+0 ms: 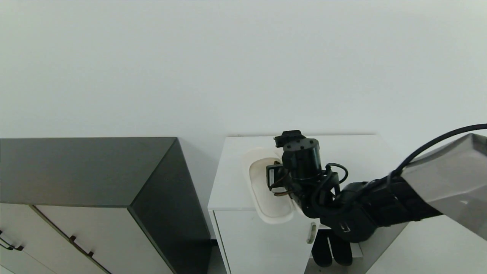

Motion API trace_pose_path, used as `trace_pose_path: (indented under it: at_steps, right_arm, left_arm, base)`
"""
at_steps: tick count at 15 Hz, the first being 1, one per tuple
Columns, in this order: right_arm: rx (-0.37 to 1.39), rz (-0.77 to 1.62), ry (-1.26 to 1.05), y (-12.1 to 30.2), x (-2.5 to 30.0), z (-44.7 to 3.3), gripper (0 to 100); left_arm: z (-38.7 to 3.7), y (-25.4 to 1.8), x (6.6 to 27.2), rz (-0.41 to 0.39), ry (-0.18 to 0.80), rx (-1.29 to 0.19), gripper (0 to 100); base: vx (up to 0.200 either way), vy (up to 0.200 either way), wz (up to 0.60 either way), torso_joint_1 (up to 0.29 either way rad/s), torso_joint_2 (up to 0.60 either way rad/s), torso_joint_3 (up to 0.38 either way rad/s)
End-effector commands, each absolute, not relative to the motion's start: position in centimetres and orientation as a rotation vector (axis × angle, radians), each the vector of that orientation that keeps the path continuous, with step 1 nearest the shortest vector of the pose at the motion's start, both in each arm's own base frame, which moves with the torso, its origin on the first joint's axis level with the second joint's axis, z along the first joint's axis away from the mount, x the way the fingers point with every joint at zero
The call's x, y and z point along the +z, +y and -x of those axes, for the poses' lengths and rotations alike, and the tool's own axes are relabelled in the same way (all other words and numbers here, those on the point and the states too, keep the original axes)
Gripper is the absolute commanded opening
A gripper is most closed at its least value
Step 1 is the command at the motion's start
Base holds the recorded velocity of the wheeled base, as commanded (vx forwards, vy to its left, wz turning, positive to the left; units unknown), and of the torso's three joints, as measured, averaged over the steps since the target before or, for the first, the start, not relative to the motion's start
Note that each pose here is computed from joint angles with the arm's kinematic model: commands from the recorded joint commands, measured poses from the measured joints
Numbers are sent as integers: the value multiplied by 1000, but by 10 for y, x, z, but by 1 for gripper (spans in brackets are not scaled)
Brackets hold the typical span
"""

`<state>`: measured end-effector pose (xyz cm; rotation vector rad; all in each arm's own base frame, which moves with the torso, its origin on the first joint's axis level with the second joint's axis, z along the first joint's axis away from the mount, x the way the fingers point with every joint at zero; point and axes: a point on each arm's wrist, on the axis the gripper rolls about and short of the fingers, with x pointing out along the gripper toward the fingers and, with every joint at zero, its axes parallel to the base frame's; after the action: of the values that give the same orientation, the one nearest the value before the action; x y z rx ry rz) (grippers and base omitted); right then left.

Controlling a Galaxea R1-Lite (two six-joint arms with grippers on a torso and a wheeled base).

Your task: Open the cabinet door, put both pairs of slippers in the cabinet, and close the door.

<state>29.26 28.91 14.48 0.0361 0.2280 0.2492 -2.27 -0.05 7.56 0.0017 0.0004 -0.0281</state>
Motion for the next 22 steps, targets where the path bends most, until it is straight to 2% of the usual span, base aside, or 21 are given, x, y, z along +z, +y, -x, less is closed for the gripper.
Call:
trace_pose_path:
  at_steps: [1,3,5,12,22]
  right_arm:
    - [301,-61,210,257,177,-249,0]
    - [336,-51,227,237,181,-225,0]
    - [367,-38,227,236,184,-209,0]
    - [369,-22,254,237,174,-208,0]
    - [365,-12,263,236,170,-208,0]
  left_arm:
    - [23,-1,76,-2,2,-29,0]
    - [23,-1,76,-3,1,-29,0]
    - [23,-1,76,-3,1,-29,0]
    - [23,-1,76,-2,2,-29,0]
    - [23,-1,76,0,2,-28,0]
  base:
    - [0,0,0,0,0,0]
    - [0,0,0,0,0,0]
    - [0,0,0,0,0,0]
    - [0,0,0,0,0,0]
    - [-200,0,0,5,3,1]
